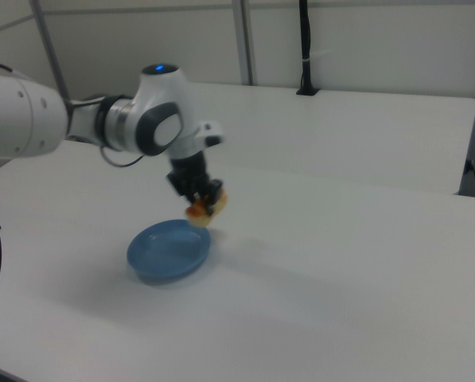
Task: Put the bread on the table
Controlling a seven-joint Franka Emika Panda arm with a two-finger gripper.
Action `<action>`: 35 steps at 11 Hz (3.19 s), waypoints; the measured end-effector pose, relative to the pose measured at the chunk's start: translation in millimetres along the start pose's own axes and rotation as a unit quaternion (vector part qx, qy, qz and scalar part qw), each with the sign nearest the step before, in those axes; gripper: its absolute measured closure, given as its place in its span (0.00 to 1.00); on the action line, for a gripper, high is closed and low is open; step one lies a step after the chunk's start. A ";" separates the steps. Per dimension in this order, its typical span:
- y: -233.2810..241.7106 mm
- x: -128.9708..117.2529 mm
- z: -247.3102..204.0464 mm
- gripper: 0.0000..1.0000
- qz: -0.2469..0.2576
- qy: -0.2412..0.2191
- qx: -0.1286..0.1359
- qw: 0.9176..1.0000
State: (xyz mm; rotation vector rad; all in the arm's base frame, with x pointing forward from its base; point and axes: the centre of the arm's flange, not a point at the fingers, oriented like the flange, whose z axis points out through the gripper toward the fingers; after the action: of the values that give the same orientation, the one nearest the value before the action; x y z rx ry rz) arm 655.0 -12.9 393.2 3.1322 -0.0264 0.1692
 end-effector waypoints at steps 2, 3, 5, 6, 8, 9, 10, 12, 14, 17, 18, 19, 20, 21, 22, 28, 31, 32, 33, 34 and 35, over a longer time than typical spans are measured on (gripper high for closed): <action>58.5 25.9 -18.4 0.60 -0.002 0.019 -0.014 1.000; 81.9 30.1 -9.6 0.60 -0.010 0.015 -0.027 0.999; 119.8 31.4 19.2 0.60 -0.039 -0.005 -0.040 0.998; 139.0 31.0 33.7 0.60 -0.058 -0.015 -0.045 0.997; 172.3 26.6 60.6 0.60 -0.088 -0.037 -0.054 0.994; 186.0 24.7 66.8 0.60 -0.089 -0.041 -0.054 0.994; 196.4 22.5 70.8 0.60 -0.087 -0.043 -0.053 0.994; 203.5 20.4 73.8 0.53 -0.084 -0.045 -0.053 0.994; 203.1 21.8 71.7 0.34 -0.084 -0.043 -0.053 0.994; 204.1 25.8 34.4 0.00 -0.062 -0.027 -0.057 0.996; 202.1 21.6 4.8 0.00 -0.019 -0.029 -0.049 0.998; 197.7 14.8 -32.3 0.00 0.028 -0.031 -0.042 0.998; 189.6 4.8 -73.8 0.00 0.067 -0.035 -0.039 0.996; 176.8 -7.5 -112.6 0.00 0.093 -0.042 -0.033 0.994; 160.6 -19.4 -145.6 0.00 0.106 -0.048 -0.021 0.993; 85.8 -54.0 -238.6 0.00 0.132 -0.037 -0.016 0.990; 83.7 -55.2 -241.8 0.00 0.050 -0.036 -0.013 0.998; 86.7 -55.6 -241.8 0.00 0.018 -0.036 -0.012 0.999; 87.6 -55.8 -241.9 0.00 0.002 -0.036 -0.009 0.999; 82.7 -55.3 -242.4 0.00 -0.003 -0.034 -0.003 0.999; 73.3 -54.3 -243.1 0.00 -0.004 -0.032 0.006 0.999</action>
State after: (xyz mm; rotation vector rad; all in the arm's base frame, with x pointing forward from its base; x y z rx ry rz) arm 573.6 -84.0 629.3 3.1492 -0.0131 0.0680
